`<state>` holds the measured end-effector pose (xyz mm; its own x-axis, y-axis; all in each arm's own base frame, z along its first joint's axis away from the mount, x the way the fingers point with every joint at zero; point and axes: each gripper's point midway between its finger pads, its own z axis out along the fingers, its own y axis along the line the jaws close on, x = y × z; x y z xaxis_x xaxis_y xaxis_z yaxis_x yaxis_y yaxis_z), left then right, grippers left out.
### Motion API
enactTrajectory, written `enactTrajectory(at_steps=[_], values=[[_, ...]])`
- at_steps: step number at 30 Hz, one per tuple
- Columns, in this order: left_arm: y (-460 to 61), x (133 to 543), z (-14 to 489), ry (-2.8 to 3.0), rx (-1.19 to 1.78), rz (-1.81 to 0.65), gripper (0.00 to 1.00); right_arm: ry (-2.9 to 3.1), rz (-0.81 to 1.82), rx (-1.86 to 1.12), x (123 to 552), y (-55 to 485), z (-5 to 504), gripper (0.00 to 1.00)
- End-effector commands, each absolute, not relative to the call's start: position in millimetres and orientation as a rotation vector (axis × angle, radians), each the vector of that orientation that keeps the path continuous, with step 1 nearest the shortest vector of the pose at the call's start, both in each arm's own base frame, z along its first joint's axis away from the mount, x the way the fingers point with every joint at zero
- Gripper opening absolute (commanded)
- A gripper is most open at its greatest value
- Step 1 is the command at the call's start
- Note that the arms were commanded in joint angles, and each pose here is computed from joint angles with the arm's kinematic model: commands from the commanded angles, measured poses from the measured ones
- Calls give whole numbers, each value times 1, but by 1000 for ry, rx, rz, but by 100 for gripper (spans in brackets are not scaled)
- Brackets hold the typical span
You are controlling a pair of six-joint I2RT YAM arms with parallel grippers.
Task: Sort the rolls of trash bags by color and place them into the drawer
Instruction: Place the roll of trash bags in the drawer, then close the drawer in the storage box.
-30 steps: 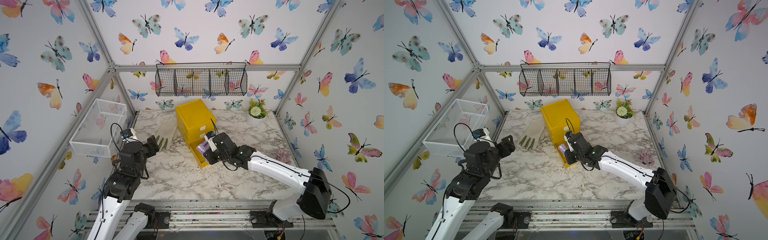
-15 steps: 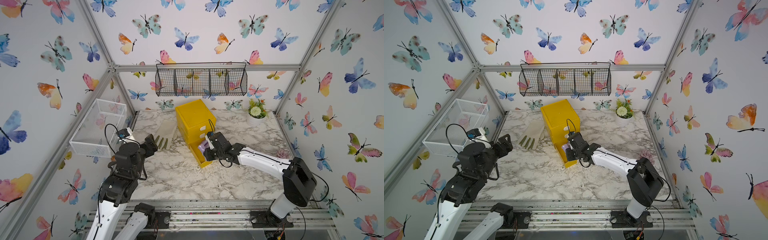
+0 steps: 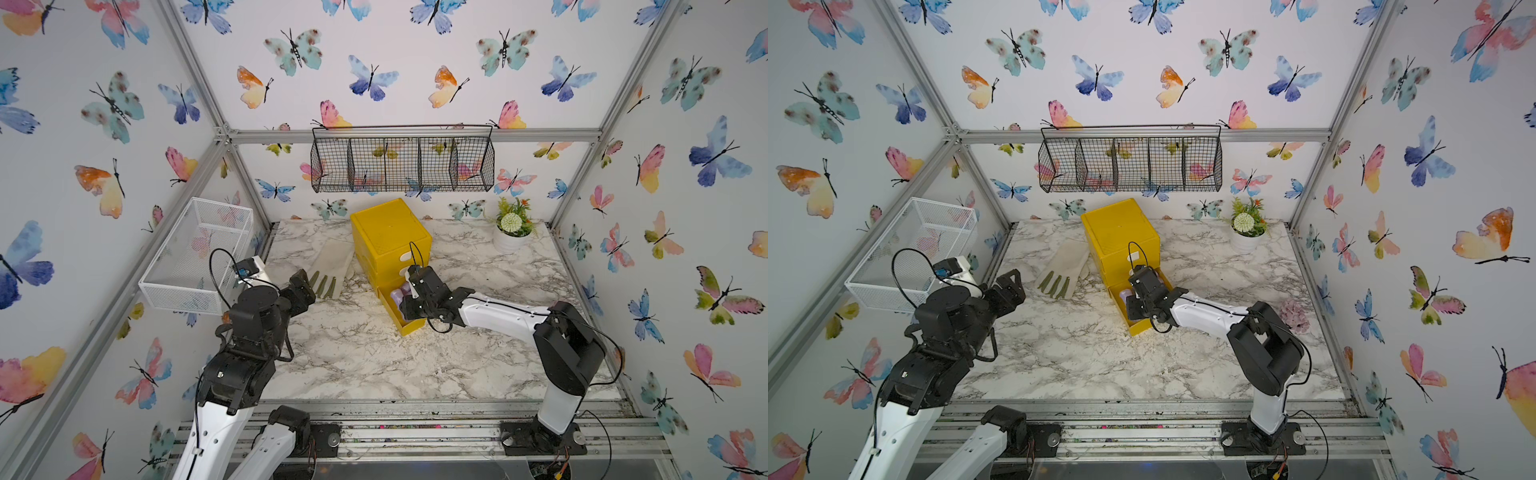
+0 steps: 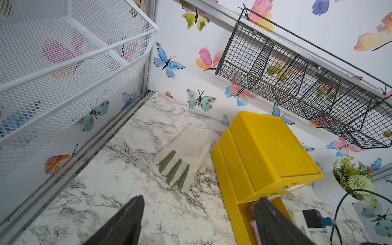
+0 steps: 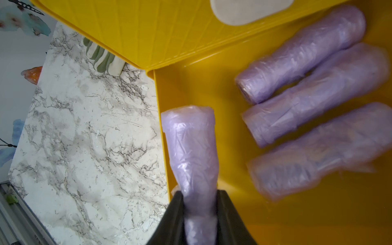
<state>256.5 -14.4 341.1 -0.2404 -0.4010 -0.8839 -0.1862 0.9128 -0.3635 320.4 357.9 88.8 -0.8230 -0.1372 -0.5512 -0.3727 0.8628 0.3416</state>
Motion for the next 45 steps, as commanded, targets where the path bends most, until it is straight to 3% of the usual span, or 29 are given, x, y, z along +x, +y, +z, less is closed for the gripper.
enactTrajectory(at_steps=[1,16,25,29,35,39,45], values=[[-10,254,341,1821,-437,-189,86,2451,632,-329,337,367,104,28],[-10,255,336,1832,-438,-177,86,2497,586,-313,348,370,67,30],[-12,257,336,1838,-435,-183,86,2493,598,-333,346,370,72,46],[-14,259,335,1845,-435,-200,85,2457,614,-331,343,365,96,48],[-31,272,335,1877,-393,-272,81,2325,675,-303,328,343,171,49],[-59,297,335,1946,-328,-368,81,2254,688,-265,309,315,207,50],[-101,350,339,2044,-205,-473,83,2212,712,-197,277,273,222,52]])
